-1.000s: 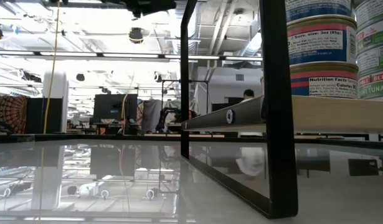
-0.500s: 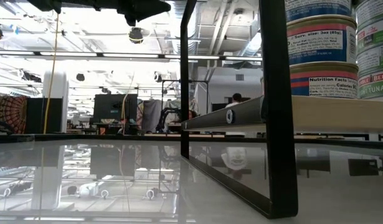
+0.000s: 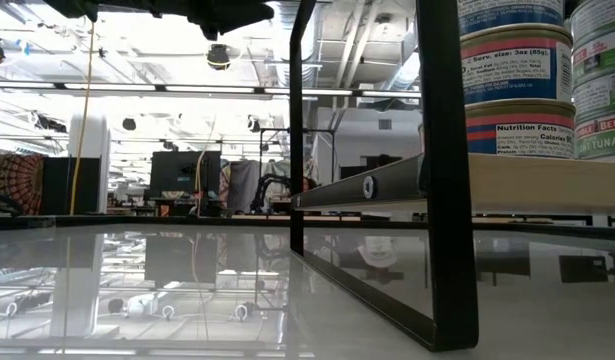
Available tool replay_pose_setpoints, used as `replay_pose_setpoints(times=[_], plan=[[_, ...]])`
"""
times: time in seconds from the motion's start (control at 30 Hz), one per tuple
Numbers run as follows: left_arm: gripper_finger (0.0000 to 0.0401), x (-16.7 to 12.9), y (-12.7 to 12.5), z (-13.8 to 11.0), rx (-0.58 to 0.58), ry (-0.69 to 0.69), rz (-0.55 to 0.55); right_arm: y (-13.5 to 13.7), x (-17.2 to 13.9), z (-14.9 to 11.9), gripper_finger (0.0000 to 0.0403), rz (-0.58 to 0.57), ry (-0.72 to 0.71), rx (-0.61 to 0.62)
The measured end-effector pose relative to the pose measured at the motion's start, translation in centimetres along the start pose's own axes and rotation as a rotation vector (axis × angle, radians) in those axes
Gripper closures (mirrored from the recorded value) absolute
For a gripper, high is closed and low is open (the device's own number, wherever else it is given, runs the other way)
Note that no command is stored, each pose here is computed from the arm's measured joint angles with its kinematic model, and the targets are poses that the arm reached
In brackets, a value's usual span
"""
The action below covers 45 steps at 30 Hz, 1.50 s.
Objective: Stack canned seafood by type on shelf
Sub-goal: Stack the green tuna can on top of the green tuna can on the shelf
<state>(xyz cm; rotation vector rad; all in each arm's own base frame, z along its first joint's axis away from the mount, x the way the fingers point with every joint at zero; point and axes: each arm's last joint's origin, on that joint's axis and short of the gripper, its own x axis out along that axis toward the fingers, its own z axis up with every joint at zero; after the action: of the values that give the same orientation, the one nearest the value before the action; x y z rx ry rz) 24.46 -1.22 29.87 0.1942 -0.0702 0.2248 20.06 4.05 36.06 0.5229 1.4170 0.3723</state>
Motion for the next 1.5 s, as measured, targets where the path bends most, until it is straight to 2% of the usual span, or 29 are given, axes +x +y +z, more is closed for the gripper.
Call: replay_pose_setpoints(times=[0.13,0.47,0.67,0.87,1.2,1.37,1.5], plan=[[0.0168,0.0,0.0,0.0,0.041,0.002,-0.001,-0.6,-0.4,0.2,0.0207,0.032,-0.01,-0.009],[0.0168,0.0,-0.1,-0.2,0.075,0.023,-0.007,-2.4,-1.5,0.6,0.0194,0.016,-0.064,0.068],[0.0168,0.0,-0.1,-0.3,0.077,0.029,-0.009,-3.0,-1.9,0.5,0.0152,0.01,-0.063,0.149],[0.0168,0.0,-0.1,-0.3,0.079,0.035,-0.01,-3.0,-1.9,0.4,0.012,-0.005,-0.052,0.167],[0.0168,0.0,-0.1,-0.4,0.078,0.039,-0.012,-2.8,-3.1,-0.1,0.0117,-0.025,-0.078,0.185],[0.0168,0.0,-0.2,-0.4,0.085,0.045,-0.018,-2.2,-1.9,0.3,0.0117,-0.183,-0.052,0.131],[0.0168,0.0,-0.2,-0.4,0.086,0.047,-0.018,-1.8,-1.6,0.3,0.0117,-0.194,-0.038,0.104]])
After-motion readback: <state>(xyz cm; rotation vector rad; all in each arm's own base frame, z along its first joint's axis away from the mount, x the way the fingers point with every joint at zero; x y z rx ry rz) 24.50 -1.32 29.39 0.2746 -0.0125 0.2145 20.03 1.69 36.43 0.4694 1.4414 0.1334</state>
